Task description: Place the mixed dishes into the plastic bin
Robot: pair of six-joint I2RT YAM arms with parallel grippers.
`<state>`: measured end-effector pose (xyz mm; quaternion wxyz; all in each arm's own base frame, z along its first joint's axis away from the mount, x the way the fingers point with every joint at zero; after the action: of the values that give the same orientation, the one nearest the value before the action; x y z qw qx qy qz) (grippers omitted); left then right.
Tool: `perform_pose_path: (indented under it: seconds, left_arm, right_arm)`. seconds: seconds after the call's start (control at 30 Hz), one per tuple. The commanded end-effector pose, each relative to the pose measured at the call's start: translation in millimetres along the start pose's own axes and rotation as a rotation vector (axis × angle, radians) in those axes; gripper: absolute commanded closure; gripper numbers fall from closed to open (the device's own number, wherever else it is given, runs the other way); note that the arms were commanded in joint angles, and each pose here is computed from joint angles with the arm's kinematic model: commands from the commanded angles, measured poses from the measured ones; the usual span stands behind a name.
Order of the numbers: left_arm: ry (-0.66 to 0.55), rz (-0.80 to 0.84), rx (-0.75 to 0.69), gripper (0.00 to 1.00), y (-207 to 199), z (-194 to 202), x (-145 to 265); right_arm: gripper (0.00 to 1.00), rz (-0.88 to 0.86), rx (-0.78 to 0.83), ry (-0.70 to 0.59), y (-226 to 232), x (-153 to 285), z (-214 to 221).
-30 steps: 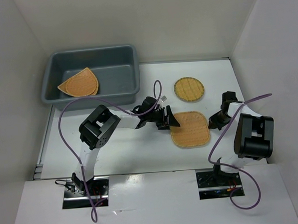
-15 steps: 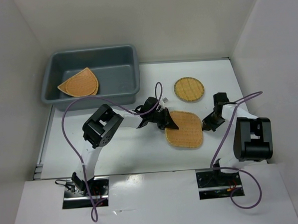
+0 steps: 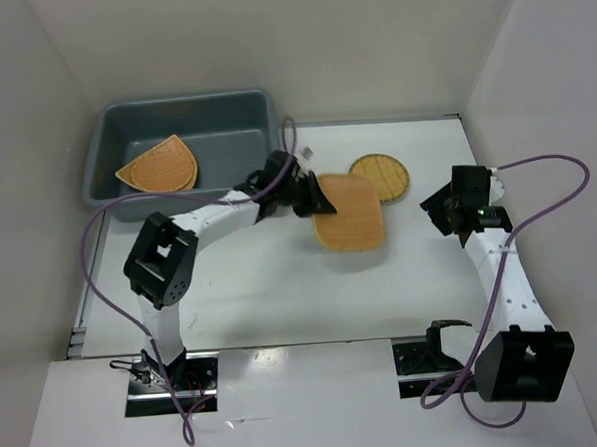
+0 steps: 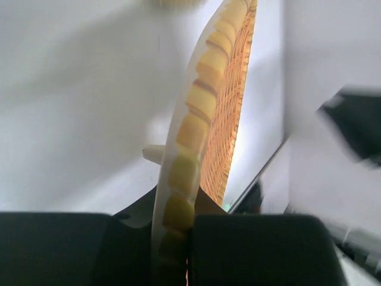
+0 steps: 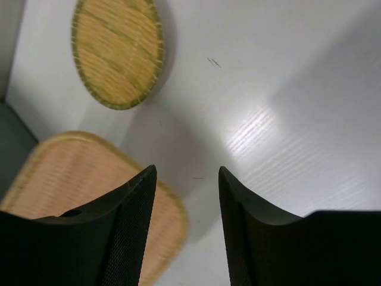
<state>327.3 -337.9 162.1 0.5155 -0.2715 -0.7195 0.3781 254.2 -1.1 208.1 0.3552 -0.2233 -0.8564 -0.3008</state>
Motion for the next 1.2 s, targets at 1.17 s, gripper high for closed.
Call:
perform_pose_path:
  seconds: [1.17]
  left_arm:
    - [-1.072, -0.144, 0.497, 1.0, 199.0, -267.8, 319.3]
  right_arm:
    - [0.46, -0.117, 0.073, 0.017, -12.9, 10.0, 28.2]
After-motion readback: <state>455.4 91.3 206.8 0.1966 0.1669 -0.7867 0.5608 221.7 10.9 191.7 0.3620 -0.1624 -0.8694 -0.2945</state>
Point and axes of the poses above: each gripper's point midway between its finger pads, its own x axis back along the fingers, its own y axis along the line the jaws close on, z = x × y, the point moved 7 cm from there along x, back along the fingers, and after that the axes turned 12 degrees about x, right-handed, at the moved point
